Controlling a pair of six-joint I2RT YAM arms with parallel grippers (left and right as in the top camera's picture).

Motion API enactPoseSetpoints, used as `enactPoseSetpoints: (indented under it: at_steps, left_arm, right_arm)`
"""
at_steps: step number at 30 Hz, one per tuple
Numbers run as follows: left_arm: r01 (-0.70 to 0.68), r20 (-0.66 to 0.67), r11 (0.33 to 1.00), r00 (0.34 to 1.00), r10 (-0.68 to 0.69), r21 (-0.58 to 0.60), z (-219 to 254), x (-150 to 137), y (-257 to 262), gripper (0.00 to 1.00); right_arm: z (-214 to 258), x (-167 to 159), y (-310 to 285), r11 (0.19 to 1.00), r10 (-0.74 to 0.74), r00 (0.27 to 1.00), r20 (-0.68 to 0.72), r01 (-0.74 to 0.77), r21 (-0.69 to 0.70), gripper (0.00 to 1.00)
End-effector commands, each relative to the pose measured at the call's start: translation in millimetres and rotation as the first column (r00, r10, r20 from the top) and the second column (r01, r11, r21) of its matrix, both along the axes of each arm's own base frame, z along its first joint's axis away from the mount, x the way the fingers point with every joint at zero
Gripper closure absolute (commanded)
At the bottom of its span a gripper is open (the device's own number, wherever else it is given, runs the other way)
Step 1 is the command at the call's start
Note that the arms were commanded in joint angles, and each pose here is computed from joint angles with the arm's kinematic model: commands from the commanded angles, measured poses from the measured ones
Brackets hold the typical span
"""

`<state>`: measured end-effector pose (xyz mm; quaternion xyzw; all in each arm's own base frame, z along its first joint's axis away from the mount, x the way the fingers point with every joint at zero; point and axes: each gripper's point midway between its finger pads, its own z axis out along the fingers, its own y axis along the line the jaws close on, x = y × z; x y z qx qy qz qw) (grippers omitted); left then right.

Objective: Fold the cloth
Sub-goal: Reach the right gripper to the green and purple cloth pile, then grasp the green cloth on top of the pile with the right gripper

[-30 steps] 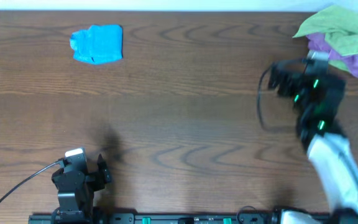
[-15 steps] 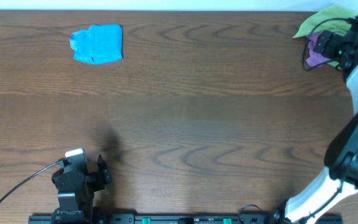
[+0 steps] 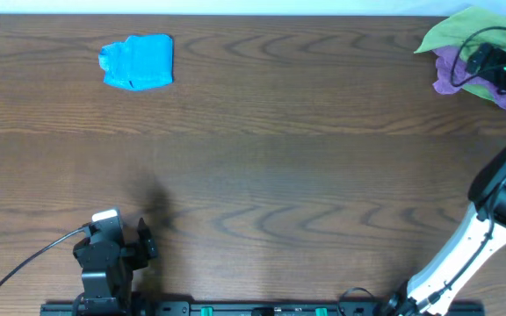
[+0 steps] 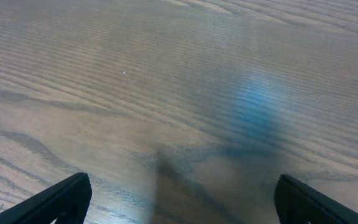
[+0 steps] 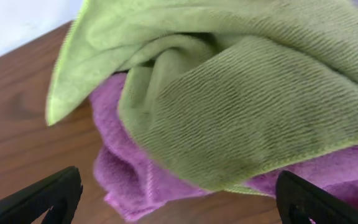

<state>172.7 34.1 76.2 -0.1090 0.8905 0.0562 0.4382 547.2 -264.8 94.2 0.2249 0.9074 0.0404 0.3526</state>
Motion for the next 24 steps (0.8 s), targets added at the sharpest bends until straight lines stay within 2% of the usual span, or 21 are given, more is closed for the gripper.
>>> enactPoseSetpoints:
  at_steps: [1,6,7,8,9,10,12,13,15,19,24]
  left_arm:
    - [0.005,-0.070,1.000,0.998,-0.005,0.002,-21.2,-7.6,-0.3,0.05]
    - [0.005,-0.070,1.000,0.998,-0.005,0.002,-21.2,-7.6,-0.3,0.05]
    - [0.005,-0.070,1.000,0.998,-0.005,0.002,-21.2,-7.6,-0.3,0.05]
    - [0.005,-0.070,1.000,0.998,-0.005,0.002,-21.2,-7.6,-0.3,0.05]
    - [0.005,-0.070,1.000,0.998,-0.005,0.002,-21.2,-7.6,-0.3,0.05]
    - [0.005,-0.070,1.000,0.998,-0.005,0.002,-21.2,-7.6,-0.3,0.05]
    - [0.005,-0.070,1.000,0.998,-0.005,0.002,-21.2,-7.6,-0.3,0.05]
    - [0.005,-0.070,1.000,0.998,-0.005,0.002,-21.2,-7.6,-0.3,0.05]
    - [0.005,-0.070,1.000,0.998,-0.005,0.002,-21.2,-7.6,-0.3,0.05]
    - [0.005,-0.070,1.000,0.998,-0.005,0.002,-21.2,-7.6,-0.3,0.05]
    - [0.005,-0.070,1.000,0.998,-0.005,0.002,-21.2,-7.6,-0.3,0.05]
  right_arm:
    - [24.2,10.3,26.0,0.984,0.123,0.986,0.110,-0.136,0.119,0.01]
    - [31.9,12.6,43.2,0.958,0.182,0.969,0.167,-0.213,0.191,0.01]
    - [35.3,16.0,47.4,0.954,0.198,0.962,0.186,-0.233,0.191,0.12]
    - [37.2,18.9,49.1,0.954,0.204,0.959,0.196,-0.240,0.182,0.13]
    - [38.8,21.5,50.4,0.954,0.213,0.956,0.204,-0.248,0.168,0.03]
    - [40.5,24.6,50.9,0.956,0.215,0.953,0.211,-0.250,0.152,0.01]
    - [39.4,30.5,44.9,0.975,0.175,0.965,0.194,-0.198,0.106,0.03]
    - [34.6,32.2,35.0,0.992,0.096,0.983,0.154,-0.107,0.066,0.03]
    - [30.3,33.4,27.5,0.999,0.035,0.993,0.111,-0.034,-0.009,0.05]
    - [35.4,44.0,27.8,0.991,0.010,0.994,0.104,0.005,-0.134,0.06]
    - [47.0,48.8,14.6,0.978,-0.030,0.991,0.131,0.056,-0.201,0.09]
